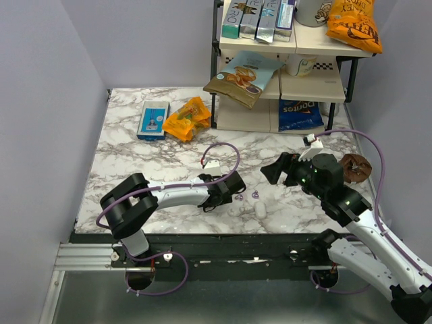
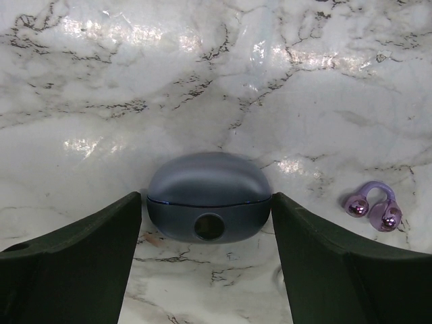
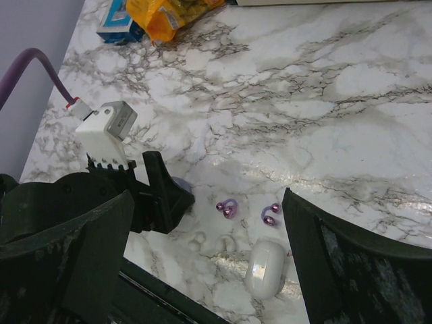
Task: Insert the wireless bluetooth earbuds into the charging case
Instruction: Pick up the charging case at the center of the board.
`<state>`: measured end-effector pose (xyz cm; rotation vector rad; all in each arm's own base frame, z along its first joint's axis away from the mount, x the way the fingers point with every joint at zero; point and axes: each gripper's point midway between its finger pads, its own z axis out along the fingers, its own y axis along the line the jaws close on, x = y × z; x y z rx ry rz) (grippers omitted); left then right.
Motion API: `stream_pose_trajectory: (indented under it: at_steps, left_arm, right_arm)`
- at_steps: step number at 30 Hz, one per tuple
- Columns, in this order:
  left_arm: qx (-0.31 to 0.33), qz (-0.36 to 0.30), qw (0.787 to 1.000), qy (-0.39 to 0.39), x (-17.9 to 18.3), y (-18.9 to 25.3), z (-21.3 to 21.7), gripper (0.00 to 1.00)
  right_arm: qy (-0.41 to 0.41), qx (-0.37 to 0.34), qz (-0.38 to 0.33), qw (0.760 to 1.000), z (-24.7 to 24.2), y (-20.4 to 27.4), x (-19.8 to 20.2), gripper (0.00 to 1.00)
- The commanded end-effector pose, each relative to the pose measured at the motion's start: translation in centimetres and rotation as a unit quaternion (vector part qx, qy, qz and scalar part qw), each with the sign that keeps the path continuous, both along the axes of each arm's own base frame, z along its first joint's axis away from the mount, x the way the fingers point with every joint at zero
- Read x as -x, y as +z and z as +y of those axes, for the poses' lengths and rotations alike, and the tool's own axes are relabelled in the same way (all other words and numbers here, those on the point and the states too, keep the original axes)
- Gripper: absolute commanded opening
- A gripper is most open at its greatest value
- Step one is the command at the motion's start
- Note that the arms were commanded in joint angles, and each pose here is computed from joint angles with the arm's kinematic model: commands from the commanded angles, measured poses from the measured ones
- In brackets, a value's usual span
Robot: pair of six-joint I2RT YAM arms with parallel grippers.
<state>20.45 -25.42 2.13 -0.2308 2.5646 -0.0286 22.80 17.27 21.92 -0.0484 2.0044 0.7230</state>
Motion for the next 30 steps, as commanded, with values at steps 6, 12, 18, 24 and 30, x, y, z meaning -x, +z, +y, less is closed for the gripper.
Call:
stream_pose_trajectory:
  at_steps: [6, 12, 18, 24, 30]
  left_arm:
    - [0.001, 0.019, 1.0, -0.009, 0.8, -1.3, 0.2, 0.74]
    - [0.002, 0.016, 1.0, -0.01, 0.9, -1.3, 0.4, 0.56]
    - [0.004, -0.025, 1.0, -0.014, -0.1, 0.9, 1.0, 0.29]
    - [0.024, -0.104, 0.993, -0.055, -1.9, 6.6, 0.4, 0.15]
    - [0.107, -0.198, 0.959, -0.173, -2.4, 12.1, -2.4, 0.14]
  right_arm:
    - [0.012, 0.006, 0.013, 1.0, 0.1, -0.6, 0.6, 1.0]
    - [0.01, 0.004, 0.009, 1.0, 0.0, -0.3, 0.7, 1.0]
    - [0.008, 0.003, 0.008, 1.0, -0.1, 0.0, 0.7, 1.0]
    - [-0.007, 0.008, -0.009, 1.0, -0.6, 1.4, 0.1, 1.0]
    - [-0.04, 0.03, -0.026, 0.998, -1.7, 2.1, -1.0, 1.0]
